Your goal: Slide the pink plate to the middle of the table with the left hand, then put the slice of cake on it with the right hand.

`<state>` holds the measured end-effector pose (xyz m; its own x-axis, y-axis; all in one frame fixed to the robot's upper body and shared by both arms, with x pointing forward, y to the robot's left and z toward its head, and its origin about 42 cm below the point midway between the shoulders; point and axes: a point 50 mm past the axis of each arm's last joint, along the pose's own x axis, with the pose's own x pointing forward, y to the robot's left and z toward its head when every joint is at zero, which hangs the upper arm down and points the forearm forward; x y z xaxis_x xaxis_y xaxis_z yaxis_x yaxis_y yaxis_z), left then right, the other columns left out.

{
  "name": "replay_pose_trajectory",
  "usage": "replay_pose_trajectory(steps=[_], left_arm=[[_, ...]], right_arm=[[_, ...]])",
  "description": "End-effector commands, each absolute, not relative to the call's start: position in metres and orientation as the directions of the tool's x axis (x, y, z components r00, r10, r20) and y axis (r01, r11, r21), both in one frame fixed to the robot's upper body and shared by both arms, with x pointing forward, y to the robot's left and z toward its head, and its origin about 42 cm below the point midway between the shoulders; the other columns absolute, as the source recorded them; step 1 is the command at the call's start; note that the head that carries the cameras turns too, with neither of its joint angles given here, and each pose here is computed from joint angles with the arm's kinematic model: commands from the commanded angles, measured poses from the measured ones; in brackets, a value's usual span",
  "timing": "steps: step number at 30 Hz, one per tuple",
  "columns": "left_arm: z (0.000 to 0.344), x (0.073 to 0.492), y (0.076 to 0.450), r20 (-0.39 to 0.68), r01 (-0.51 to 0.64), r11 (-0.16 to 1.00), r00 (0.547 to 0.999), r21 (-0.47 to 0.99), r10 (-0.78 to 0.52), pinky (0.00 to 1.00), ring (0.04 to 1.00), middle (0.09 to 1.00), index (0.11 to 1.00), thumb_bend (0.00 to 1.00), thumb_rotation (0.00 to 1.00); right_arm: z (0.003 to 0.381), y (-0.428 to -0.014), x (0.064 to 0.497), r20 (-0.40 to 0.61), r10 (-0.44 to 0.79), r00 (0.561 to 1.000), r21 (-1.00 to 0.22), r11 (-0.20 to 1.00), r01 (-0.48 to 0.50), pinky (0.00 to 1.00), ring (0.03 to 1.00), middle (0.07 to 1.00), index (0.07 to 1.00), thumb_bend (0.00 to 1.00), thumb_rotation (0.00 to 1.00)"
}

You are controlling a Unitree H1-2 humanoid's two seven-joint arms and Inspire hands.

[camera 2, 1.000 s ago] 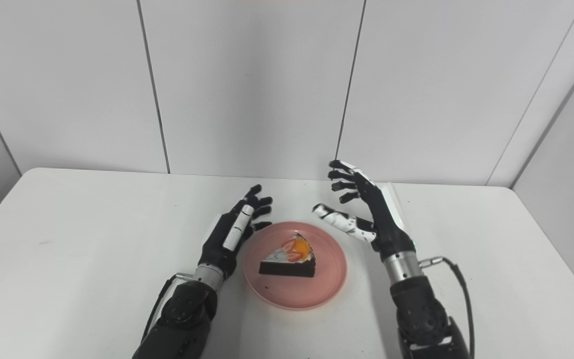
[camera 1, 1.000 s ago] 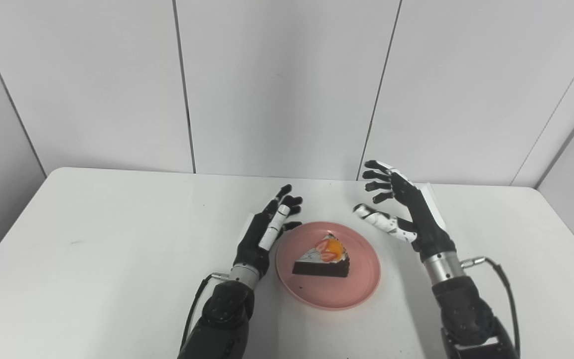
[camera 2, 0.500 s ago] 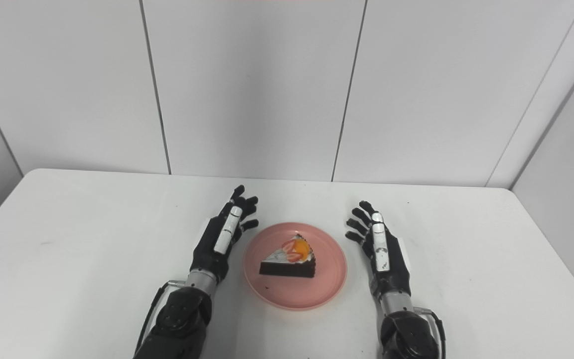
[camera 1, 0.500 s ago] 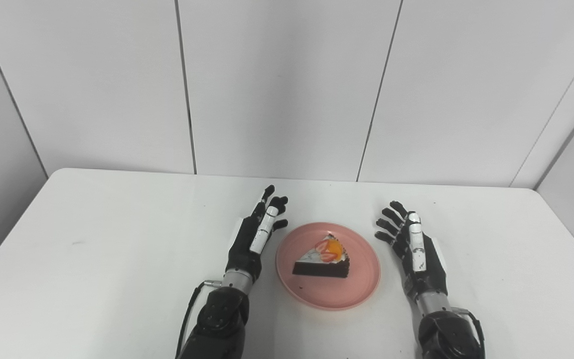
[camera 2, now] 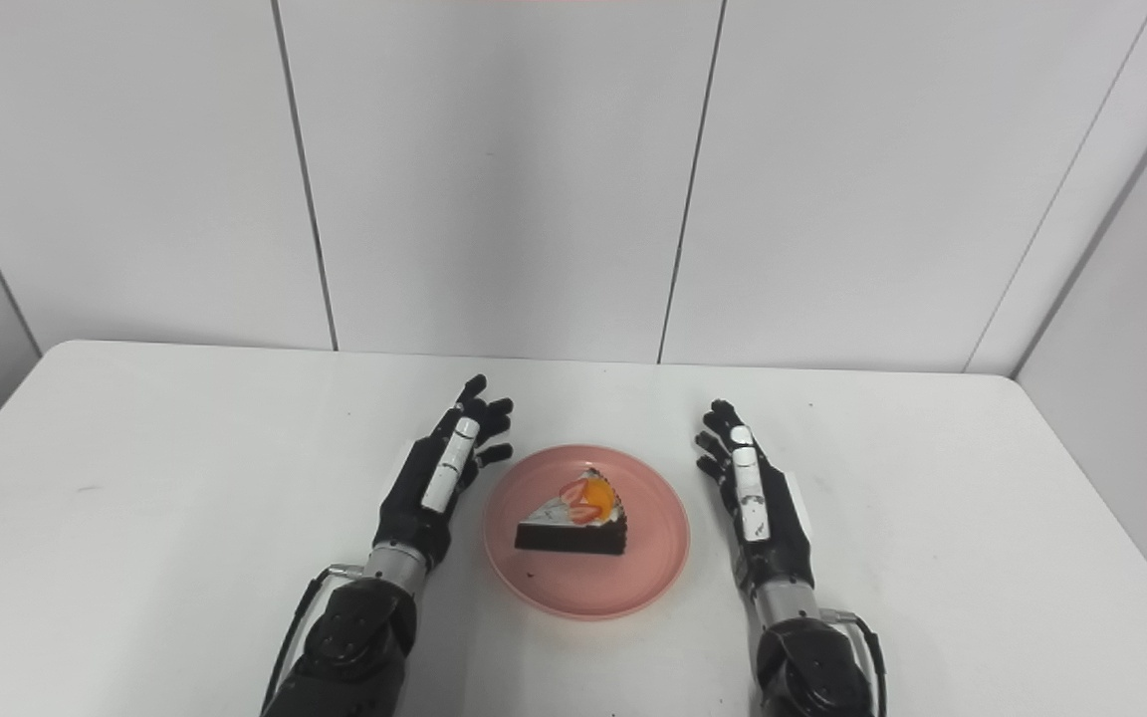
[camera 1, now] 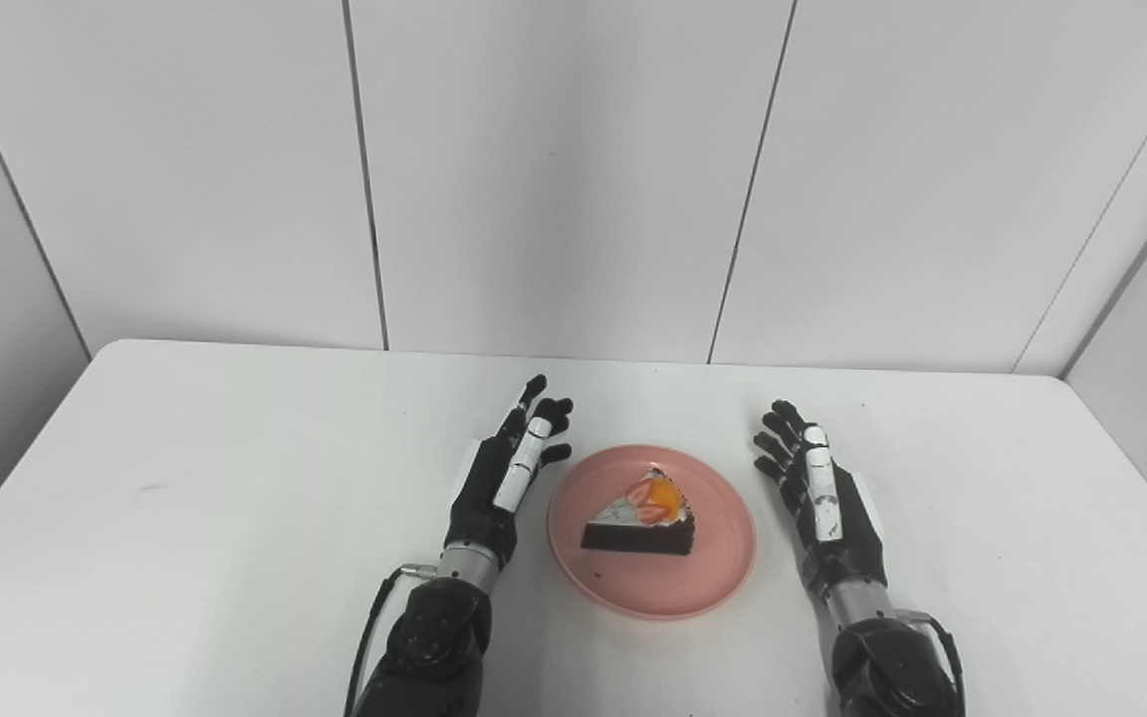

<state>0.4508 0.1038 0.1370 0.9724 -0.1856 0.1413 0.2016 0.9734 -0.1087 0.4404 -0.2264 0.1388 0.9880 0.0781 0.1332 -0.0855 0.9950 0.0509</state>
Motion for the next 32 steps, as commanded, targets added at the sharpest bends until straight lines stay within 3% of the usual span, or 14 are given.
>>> replay_pose_trajectory(steps=[1, 4, 11, 17, 32], left_arm=[[0.098, 0.429, 0.116, 0.056, 0.145, 0.985, 0.988, -0.096, -0.14, 0.84, 0.892, 0.872, 0.935, 0.67, 0.86], [0.1, 0.425, 0.116, 0.075, 0.116, 0.988, 0.991, -0.099, -0.109, 0.89, 0.912, 0.884, 0.936, 0.62, 0.84], [0.103, 0.42, 0.117, 0.111, 0.066, 0.996, 0.992, -0.052, -0.06, 0.99, 0.99, 0.969, 0.97, 0.63, 0.9], [0.104, 0.419, 0.118, 0.124, 0.044, 0.999, 0.991, 0.002, -0.044, 0.97, 1.0, 1.0, 0.996, 0.64, 0.94], [0.108, 0.42, 0.12, 0.122, 0.054, 0.998, 0.991, 0.021, -0.056, 1.0, 1.0, 1.0, 1.0, 0.61, 0.92]], right_arm=[[0.123, -0.217, 0.43, 0.111, 0.111, 0.988, 0.049, 0.992, -0.117, 0.99, 0.962, 0.938, 0.9, 0.88, 1.0], [0.124, -0.214, 0.428, 0.129, 0.122, 0.984, 0.054, 0.99, -0.13, 1.0, 0.973, 0.954, 0.917, 0.9, 1.0], [0.125, -0.208, 0.426, 0.153, 0.136, 0.979, 0.082, 0.985, -0.15, 1.0, 0.978, 0.962, 0.937, 0.9, 1.0], [0.125, -0.206, 0.425, 0.156, 0.143, 0.977, 0.093, 0.983, -0.159, 1.0, 0.982, 0.968, 0.946, 0.9, 1.0], [0.126, -0.206, 0.426, 0.138, 0.136, 0.981, 0.12, 0.981, -0.153, 1.0, 0.982, 0.965, 0.933, 0.89, 1.0]])
